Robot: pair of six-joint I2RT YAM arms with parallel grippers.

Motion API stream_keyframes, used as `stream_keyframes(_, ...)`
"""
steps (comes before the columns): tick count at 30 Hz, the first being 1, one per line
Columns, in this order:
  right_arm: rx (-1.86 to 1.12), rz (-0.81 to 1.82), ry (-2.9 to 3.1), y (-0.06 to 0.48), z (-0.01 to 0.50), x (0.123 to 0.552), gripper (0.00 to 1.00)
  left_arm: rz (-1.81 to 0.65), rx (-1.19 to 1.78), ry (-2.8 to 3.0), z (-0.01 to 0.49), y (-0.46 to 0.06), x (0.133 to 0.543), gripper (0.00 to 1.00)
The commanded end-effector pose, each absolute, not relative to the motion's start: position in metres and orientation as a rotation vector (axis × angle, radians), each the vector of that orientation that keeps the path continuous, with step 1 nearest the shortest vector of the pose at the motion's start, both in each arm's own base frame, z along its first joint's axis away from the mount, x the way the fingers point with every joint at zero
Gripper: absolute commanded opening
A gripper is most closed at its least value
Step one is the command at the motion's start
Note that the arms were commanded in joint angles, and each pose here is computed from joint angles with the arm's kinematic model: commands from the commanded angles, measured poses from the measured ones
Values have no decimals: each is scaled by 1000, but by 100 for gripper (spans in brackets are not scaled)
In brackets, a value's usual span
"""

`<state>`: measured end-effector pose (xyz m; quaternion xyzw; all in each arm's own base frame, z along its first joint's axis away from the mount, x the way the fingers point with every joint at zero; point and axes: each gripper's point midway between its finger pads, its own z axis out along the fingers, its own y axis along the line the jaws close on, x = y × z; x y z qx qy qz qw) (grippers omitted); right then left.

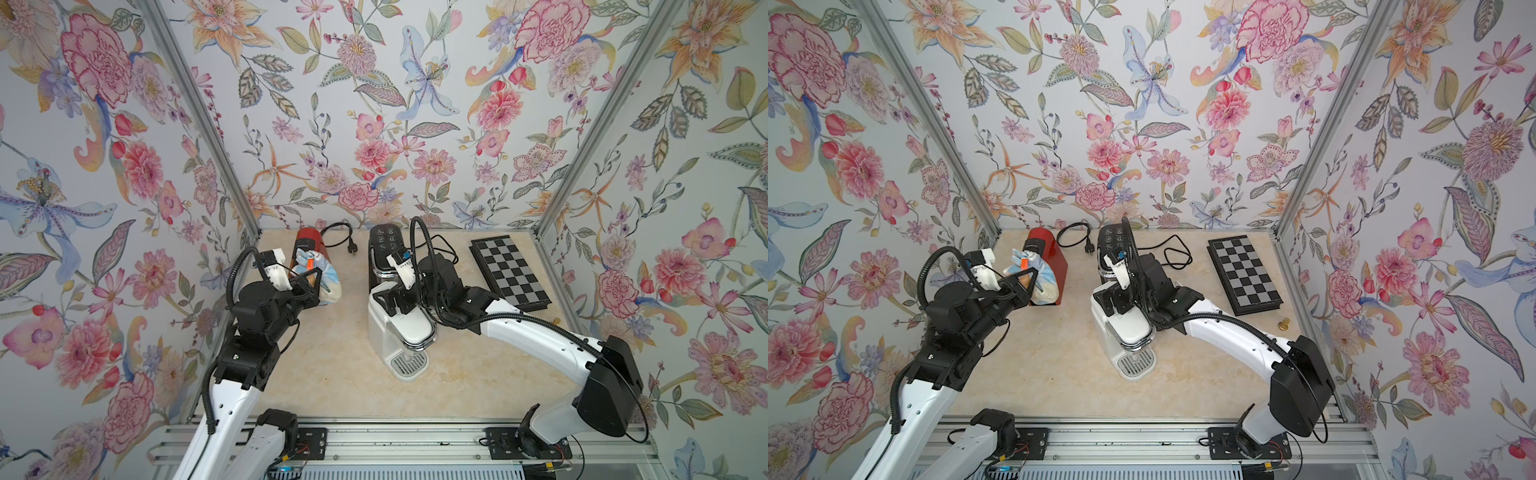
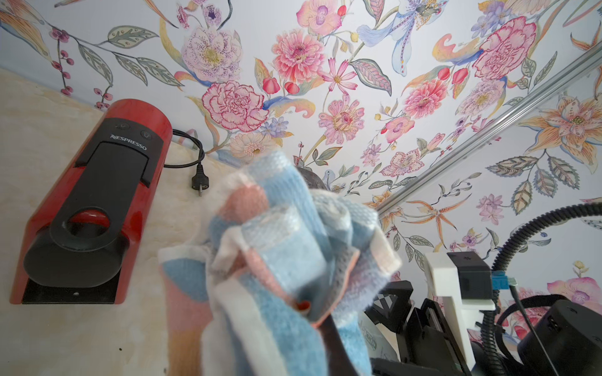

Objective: Wipe the surface of a coffee machine
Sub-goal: Wipe the dirt from the surface of the coffee machine.

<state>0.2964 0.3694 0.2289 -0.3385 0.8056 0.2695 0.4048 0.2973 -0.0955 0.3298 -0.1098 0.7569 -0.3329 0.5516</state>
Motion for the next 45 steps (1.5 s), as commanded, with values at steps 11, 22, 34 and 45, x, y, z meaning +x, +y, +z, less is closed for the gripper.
stream_keyframes(11,-1438,606,2691,305,58,158,100,-869,-99,1821,276,-125,331,0)
stream_keyframes(22,-1656,651,2577,311,58,133,100,-867,-63,1919,235,-149,327,0)
stream_keyframes(34,-1588,559,2444,304,83,160,100,-882,-58,1969,205,-155,310,0)
stream_keyframes(45,-1076,730,2412,282,167,208,100,-947,15,1973,189,-177,309,0)
